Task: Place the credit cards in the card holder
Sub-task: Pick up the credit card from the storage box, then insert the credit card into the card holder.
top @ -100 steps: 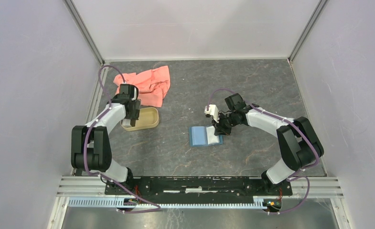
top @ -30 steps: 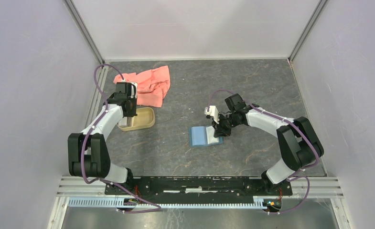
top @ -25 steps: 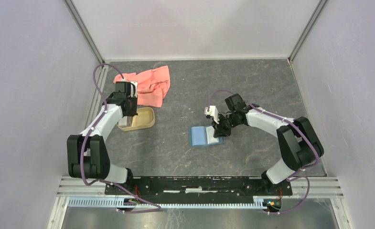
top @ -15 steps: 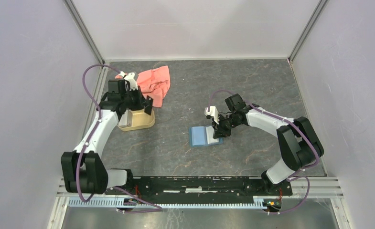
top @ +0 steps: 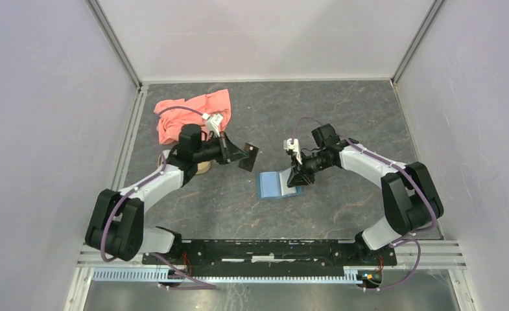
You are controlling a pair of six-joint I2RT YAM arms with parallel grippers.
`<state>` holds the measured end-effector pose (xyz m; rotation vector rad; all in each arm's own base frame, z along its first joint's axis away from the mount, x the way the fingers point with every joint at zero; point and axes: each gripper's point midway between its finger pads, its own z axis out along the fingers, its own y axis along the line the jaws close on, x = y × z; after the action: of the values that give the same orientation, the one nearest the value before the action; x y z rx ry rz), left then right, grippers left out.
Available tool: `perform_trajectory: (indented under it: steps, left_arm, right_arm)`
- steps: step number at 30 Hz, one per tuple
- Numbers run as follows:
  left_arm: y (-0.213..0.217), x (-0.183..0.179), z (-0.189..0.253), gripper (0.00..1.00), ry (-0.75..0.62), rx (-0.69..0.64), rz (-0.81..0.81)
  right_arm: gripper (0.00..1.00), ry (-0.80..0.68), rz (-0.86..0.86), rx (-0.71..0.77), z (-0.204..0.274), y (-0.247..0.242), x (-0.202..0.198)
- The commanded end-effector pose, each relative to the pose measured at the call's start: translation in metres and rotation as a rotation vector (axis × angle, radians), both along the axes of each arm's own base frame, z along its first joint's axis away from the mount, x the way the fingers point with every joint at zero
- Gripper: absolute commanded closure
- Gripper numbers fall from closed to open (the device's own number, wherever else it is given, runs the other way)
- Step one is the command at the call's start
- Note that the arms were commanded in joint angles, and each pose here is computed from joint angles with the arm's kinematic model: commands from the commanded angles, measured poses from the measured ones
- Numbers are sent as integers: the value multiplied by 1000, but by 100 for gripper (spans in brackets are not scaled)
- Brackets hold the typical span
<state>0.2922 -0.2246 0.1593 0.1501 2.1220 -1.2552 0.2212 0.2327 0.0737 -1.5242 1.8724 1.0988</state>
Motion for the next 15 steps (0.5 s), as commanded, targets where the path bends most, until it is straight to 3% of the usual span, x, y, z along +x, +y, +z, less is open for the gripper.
perform_trajectory:
  steps: [1, 6, 12, 15]
  left_arm:
    - [-42, 3, 22, 98, -106, -107, -47]
    - [-73, -3, 23, 98, -195, -122, -49]
    - [-90, -9, 29, 98, -236, -211, -50]
    - [-97, -15, 34, 98, -260, -240, -65]
  right_arm:
    - [78, -17, 11, 149, 40, 5, 7]
    - [72, 42, -46, 295, 64, 2, 13]
    - [47, 117, -102, 418, 86, -2, 15]
    - [42, 148, -115, 442, 90, -1, 16]
